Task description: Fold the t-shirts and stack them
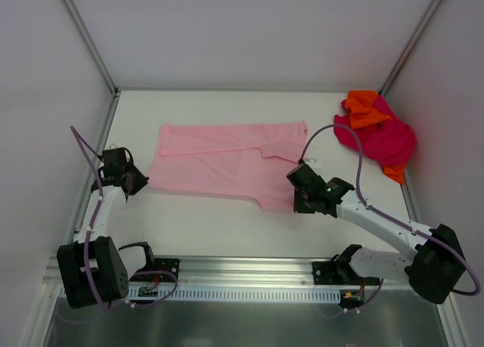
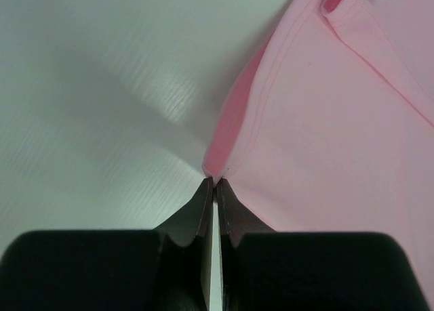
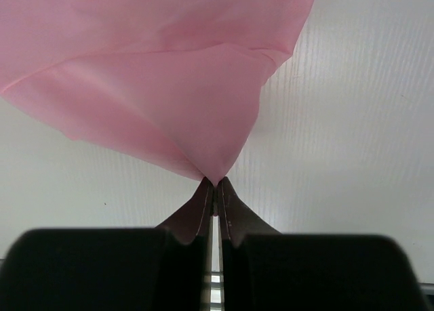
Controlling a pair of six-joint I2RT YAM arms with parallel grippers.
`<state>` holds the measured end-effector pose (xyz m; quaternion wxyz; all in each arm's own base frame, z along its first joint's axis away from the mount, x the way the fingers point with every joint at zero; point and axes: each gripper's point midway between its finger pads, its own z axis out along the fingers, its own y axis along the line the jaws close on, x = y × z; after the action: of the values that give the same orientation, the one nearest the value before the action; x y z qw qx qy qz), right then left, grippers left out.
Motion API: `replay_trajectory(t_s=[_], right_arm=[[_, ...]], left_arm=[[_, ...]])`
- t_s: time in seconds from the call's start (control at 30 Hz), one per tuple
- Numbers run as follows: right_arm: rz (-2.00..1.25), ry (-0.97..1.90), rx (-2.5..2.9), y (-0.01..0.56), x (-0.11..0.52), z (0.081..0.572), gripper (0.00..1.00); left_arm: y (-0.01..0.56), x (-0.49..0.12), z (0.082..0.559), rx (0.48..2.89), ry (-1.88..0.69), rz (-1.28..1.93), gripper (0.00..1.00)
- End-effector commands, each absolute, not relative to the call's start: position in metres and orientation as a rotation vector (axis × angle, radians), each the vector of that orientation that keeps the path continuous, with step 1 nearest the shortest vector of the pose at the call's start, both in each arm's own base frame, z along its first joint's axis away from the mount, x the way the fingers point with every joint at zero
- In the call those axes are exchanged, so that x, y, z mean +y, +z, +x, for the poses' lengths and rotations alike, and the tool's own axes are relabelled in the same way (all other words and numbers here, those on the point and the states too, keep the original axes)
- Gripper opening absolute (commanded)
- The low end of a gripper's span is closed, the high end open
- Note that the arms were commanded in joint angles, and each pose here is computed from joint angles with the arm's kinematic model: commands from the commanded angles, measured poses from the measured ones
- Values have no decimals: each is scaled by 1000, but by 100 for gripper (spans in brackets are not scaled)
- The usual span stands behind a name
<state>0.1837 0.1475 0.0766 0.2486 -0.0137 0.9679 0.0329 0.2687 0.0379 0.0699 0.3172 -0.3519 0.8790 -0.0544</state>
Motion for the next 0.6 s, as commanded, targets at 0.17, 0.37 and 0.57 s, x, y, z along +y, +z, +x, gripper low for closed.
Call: replay_trajectory(t_s=[0.17, 0.37, 0.57], right_arm=[[1, 190, 2525, 113, 150, 199, 1], [-2, 172, 2532, 113, 145, 199, 1], [-22, 173, 2517, 116, 144, 202, 1]], left_arm=[[68, 40, 251, 2270, -130, -976, 0], [65, 45, 236, 2236, -73, -1023, 0], [63, 46, 229, 2224, -62, -1039, 0]])
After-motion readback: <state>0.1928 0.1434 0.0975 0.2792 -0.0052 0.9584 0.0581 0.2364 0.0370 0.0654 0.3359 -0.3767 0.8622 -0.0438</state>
